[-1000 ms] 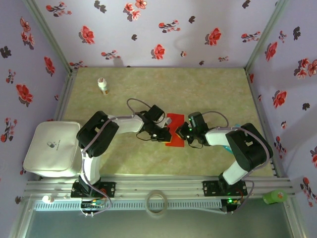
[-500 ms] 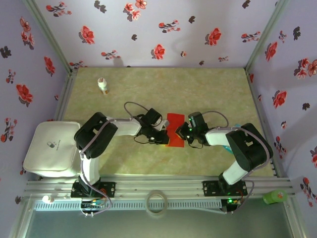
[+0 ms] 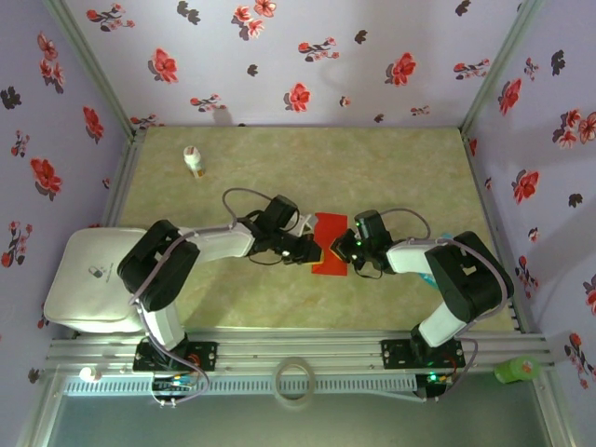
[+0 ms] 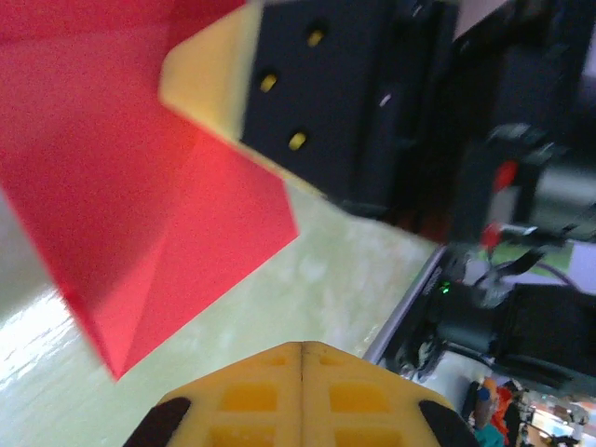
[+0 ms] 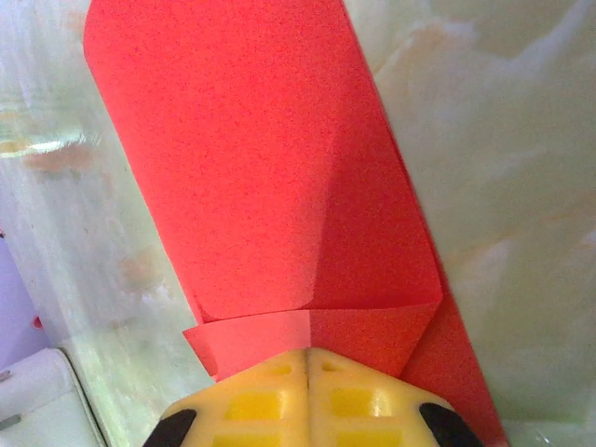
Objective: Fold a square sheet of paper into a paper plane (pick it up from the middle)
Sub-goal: Fold the triangle a second time at the center of the table, then turn over the paper at the center of the table.
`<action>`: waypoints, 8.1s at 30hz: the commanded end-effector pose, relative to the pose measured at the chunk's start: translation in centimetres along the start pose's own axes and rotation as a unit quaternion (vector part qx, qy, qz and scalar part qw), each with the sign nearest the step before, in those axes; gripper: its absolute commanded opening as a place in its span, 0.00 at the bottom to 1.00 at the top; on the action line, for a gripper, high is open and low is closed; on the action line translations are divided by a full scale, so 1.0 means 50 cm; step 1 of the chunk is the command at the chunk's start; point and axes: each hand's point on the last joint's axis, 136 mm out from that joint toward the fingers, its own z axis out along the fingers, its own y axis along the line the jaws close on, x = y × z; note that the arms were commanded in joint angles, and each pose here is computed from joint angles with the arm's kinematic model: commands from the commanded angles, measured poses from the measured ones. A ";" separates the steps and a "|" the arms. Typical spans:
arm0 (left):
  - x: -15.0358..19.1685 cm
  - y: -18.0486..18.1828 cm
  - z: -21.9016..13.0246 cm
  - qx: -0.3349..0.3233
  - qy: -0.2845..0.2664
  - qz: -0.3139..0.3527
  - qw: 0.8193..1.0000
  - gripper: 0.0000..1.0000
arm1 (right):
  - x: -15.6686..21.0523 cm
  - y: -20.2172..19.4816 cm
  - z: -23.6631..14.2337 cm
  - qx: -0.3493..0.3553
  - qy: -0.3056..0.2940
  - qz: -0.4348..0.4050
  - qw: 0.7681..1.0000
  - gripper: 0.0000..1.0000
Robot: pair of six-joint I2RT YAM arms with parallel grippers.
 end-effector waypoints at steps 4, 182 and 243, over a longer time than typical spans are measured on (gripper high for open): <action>-0.033 0.025 0.041 -0.007 0.018 -0.022 1.000 0.00 | 0.015 -0.098 -0.003 0.085 0.004 0.020 0.996 0.00; 0.014 0.052 -0.026 0.016 -0.018 -0.032 0.999 0.00 | 0.001 -0.092 0.027 0.048 0.043 0.006 0.998 0.00; -0.096 0.121 0.015 -0.114 0.000 0.002 0.993 0.00 | 0.010 -0.015 -0.107 0.040 0.005 -0.035 0.999 0.22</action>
